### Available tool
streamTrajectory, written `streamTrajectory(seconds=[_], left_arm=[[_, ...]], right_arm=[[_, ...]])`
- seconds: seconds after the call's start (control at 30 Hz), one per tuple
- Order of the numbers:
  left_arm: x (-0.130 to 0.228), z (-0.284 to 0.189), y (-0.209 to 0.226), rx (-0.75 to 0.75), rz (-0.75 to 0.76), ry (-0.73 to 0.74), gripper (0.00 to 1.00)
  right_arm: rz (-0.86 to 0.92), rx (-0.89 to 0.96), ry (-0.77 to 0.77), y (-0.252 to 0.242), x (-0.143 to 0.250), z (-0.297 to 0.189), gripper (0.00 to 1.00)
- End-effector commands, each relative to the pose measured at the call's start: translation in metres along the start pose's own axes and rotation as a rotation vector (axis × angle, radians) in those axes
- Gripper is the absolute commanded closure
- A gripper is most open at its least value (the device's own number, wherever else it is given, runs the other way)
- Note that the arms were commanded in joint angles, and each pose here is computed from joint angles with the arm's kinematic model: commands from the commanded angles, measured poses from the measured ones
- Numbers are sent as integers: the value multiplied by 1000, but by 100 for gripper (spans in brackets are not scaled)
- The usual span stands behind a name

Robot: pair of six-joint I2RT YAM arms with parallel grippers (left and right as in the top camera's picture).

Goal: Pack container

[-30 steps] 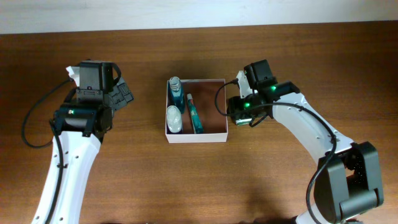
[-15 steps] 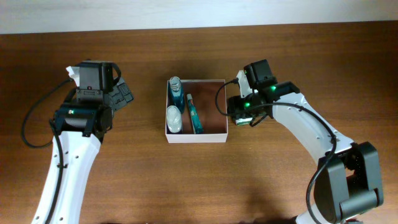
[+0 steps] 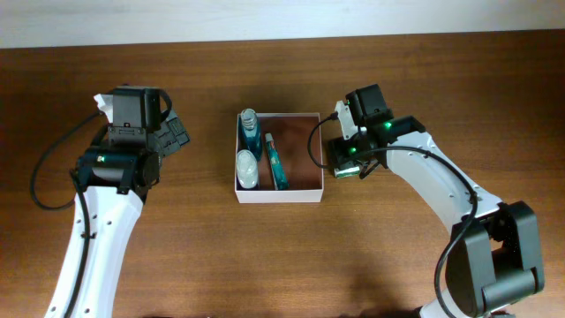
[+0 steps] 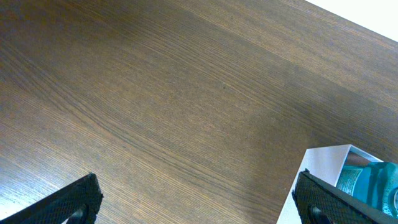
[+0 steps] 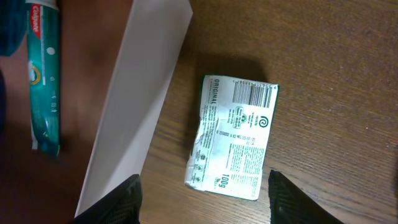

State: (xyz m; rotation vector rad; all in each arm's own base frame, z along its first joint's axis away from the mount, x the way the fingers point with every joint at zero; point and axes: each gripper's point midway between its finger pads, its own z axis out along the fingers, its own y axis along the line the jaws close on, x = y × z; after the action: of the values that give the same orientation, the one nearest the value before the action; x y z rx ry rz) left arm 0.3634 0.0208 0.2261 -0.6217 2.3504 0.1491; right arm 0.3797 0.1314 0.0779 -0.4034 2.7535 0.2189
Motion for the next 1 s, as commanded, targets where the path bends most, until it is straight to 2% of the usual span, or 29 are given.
streamTrajectory(seconds=[0.0,0.3,0.97], left_arm=[[-2,0,0,-1,-8,-2,1],[-2,0,0,-1,-8,-2,1],[-2,0,0,-1,-8,-2,1]], right_arm=[[27,25,31,-2,6,15,42],[65,37,37,-7,5,34,29],[143,51,100,-30,19,62,28]])
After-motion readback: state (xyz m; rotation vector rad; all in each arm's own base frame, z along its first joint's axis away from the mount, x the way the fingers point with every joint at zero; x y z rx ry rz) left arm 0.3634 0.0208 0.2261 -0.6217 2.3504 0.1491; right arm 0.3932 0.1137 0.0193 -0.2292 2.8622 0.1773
